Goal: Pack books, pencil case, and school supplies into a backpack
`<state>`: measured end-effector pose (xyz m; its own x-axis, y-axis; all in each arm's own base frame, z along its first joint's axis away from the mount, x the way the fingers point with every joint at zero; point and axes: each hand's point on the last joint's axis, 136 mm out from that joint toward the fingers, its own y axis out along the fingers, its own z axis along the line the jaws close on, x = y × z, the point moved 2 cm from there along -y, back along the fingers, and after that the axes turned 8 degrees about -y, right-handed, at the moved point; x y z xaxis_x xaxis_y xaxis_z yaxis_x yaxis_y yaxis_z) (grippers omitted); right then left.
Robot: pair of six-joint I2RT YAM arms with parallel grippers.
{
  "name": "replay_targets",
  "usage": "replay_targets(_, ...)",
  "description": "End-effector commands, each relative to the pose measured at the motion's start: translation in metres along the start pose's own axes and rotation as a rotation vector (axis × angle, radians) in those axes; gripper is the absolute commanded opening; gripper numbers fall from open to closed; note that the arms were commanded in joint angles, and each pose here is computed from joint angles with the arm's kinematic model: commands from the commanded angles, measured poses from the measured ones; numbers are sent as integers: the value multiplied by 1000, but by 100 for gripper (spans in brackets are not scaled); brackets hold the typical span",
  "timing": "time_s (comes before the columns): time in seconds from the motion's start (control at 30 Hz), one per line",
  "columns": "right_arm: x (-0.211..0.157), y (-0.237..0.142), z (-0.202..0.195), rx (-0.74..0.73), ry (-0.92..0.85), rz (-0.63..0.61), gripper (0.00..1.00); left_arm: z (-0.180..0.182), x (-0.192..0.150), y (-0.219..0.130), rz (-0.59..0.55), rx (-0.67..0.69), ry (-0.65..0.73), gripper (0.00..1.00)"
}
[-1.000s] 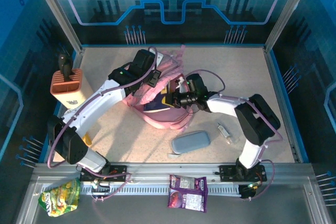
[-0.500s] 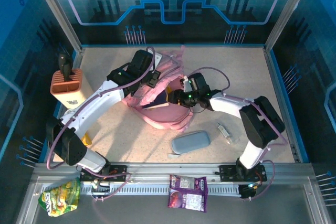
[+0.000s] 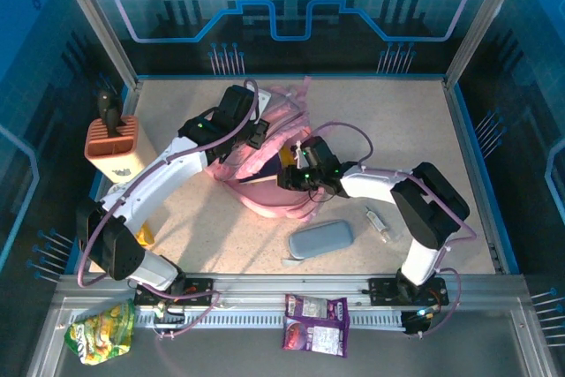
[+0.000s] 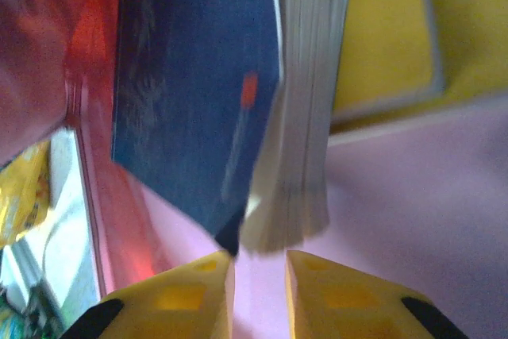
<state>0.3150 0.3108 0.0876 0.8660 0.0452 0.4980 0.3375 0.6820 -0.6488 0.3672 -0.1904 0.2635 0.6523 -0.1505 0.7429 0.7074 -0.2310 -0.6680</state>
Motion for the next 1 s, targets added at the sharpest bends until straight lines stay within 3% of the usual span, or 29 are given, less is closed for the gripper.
replay_targets(0.0,48,-4,-5,-49,-45,-167,26,-8,36,-25,-137,-68,-74,0)
replay_targets(0.1,54,-14,-10,-40,-59,-202,28,-9,33,-25,-124,-76,-87,0)
replay_targets(0.37,10,-60,-3,18,-147,-167,35,-17,19,-9,-77,-123,-144,0)
replay_targets(0.63,-27,-105,-13,-71,-153,-154,49,-25,-38,36,97,-152,-219,2)
replay_targets(0.7,-32,-112,-13,-77,-159,-149,51,-27,-50,43,138,-165,-254,10)
replay_targets(0.8,-35,-122,-9,-81,-168,-140,53,-33,-61,43,159,-209,-316,38)
replay_targets(0.97,-35,-130,0,-73,-191,-132,57,-32,-68,18,95,-273,-386,49)
